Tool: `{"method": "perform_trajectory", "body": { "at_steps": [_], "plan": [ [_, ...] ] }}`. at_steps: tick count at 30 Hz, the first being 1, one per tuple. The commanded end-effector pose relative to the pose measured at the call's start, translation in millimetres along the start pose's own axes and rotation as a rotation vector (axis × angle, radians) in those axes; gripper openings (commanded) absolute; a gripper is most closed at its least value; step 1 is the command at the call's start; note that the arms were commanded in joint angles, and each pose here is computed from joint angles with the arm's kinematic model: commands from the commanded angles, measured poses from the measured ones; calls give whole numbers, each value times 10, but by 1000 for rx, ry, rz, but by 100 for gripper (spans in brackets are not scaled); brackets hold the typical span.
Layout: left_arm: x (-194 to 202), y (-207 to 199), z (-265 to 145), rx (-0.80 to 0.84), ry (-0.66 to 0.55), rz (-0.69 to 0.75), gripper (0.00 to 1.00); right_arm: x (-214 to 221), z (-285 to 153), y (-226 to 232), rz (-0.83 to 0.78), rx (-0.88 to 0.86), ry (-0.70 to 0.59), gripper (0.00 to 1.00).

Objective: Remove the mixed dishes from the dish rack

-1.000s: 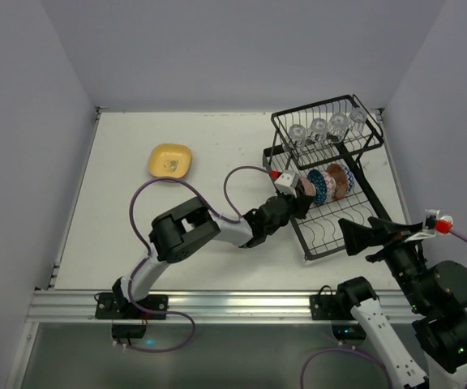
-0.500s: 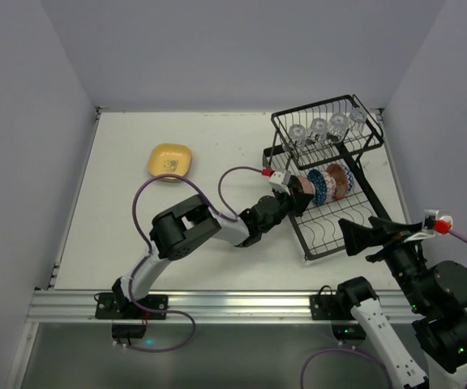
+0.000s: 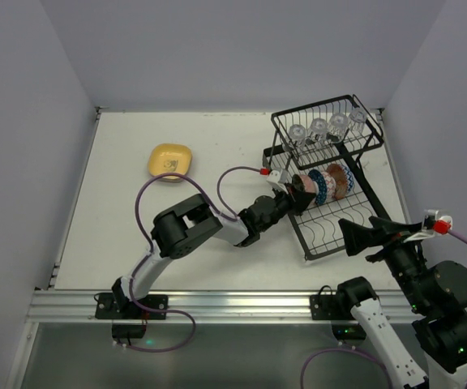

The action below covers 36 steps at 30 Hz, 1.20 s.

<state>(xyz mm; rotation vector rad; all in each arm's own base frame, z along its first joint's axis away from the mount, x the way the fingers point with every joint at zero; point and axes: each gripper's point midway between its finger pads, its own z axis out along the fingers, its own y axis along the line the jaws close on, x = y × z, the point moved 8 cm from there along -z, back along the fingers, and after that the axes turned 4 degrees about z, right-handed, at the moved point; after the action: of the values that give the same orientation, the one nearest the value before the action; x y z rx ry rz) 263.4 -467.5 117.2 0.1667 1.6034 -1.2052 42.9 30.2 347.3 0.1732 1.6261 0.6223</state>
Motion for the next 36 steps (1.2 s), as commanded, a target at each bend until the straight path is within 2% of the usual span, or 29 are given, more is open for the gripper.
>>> {"method": "perform_trajectory", "body": {
  "at_steps": [1,20,36],
  "plan": [
    [-320,-201,91,116,-142,-50,0,-78,-4,51,-23,-37,-37,99],
    [-480,-422,-26,228,-169,-65,0,-84,-3,55,-31,-41,-35,99],
    [-533,-969,-463,257,-144,90,0,-78,53,63,-19,-38,-23,99]
  ]
}}
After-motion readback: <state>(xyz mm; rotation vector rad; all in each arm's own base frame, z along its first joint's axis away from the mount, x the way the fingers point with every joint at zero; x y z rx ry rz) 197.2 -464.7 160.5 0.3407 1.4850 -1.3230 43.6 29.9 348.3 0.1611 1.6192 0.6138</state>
